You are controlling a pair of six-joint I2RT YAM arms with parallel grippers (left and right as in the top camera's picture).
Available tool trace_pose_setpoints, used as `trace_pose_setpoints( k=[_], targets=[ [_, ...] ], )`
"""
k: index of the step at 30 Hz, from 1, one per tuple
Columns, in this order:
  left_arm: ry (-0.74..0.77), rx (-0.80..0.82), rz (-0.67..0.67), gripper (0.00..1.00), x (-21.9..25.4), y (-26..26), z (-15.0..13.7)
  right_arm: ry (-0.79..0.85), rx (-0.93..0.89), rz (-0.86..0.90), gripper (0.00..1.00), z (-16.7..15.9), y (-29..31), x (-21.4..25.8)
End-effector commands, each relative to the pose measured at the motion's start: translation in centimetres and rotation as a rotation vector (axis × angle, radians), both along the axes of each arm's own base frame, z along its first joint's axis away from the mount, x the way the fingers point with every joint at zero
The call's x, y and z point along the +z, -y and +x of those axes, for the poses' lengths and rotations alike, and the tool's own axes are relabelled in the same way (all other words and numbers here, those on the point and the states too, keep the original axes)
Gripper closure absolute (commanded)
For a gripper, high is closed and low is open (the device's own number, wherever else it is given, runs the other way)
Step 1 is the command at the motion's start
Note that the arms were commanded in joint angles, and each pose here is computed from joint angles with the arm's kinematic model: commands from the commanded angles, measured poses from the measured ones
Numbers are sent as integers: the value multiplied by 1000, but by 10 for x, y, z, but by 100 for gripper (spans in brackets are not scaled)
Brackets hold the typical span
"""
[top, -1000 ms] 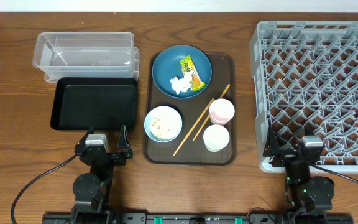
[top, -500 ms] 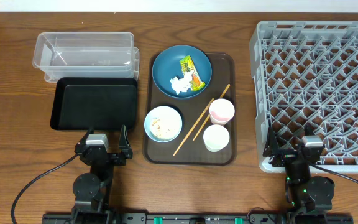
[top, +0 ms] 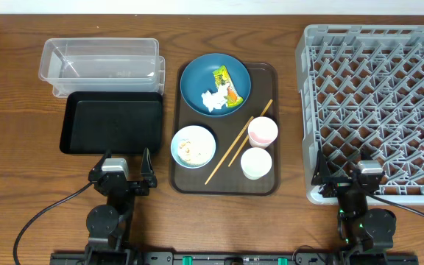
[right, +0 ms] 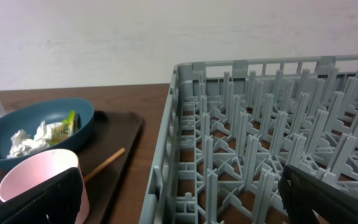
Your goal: Sort waste into correct bins and load items into the dishwasher rack
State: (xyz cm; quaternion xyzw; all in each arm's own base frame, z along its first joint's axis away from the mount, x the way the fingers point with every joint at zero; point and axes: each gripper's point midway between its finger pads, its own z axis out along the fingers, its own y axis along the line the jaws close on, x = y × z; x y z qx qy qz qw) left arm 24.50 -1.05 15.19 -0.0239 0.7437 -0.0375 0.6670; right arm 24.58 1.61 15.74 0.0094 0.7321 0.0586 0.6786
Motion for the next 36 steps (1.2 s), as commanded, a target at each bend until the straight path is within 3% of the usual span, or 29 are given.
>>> trace_pose_setpoints(
  k=[1,18,22,31,36],
  targets=[
    [-60,40,19,10,-18,-7,-1,-5,-4,-14,1,0,0,-2],
    [-60,39,18,10,-18,-7,-1,-7,-2,22,1,0,0,-2],
    [-56,54,-92,10,-17,-7,-1,-10,1,25,1,0,-1,-1],
    [-171,35,-132,10,-22,-2,-8,-143,2,0,1,-3,-1,-9],
    [-211,37,-124,10,-1,-2,-9,-206,6,-36,1,0,-1,8]
  ],
)
